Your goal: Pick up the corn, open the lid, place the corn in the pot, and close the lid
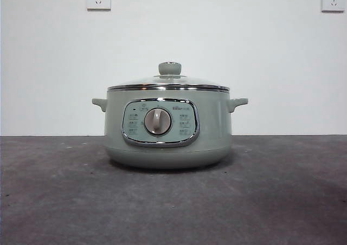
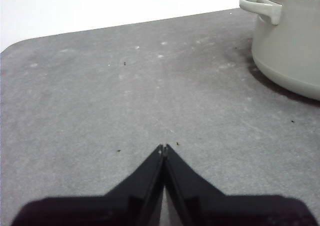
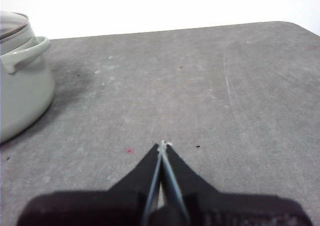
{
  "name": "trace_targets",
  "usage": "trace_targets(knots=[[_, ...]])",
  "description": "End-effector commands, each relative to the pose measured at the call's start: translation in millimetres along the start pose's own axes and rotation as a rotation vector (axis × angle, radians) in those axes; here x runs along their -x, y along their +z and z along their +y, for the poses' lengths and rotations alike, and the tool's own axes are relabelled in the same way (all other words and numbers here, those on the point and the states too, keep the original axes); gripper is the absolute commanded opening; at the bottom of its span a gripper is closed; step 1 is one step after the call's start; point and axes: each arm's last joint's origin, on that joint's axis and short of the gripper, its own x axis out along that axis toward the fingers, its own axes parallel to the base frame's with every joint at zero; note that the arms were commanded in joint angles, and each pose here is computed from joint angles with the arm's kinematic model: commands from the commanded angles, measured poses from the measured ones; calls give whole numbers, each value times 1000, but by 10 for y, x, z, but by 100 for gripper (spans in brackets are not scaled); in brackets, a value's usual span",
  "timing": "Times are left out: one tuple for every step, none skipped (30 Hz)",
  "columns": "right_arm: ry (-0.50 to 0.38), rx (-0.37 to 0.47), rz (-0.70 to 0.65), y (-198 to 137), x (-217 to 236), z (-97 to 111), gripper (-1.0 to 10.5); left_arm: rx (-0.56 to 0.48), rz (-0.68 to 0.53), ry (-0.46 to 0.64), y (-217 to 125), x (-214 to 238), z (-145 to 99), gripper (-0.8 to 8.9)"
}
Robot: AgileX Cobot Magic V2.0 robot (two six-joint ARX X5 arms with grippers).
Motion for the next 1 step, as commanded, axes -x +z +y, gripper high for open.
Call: trace_targets(knots=[[1, 4, 3, -28, -10, -1, -16, -10, 6, -2, -26, -9, 0, -2]])
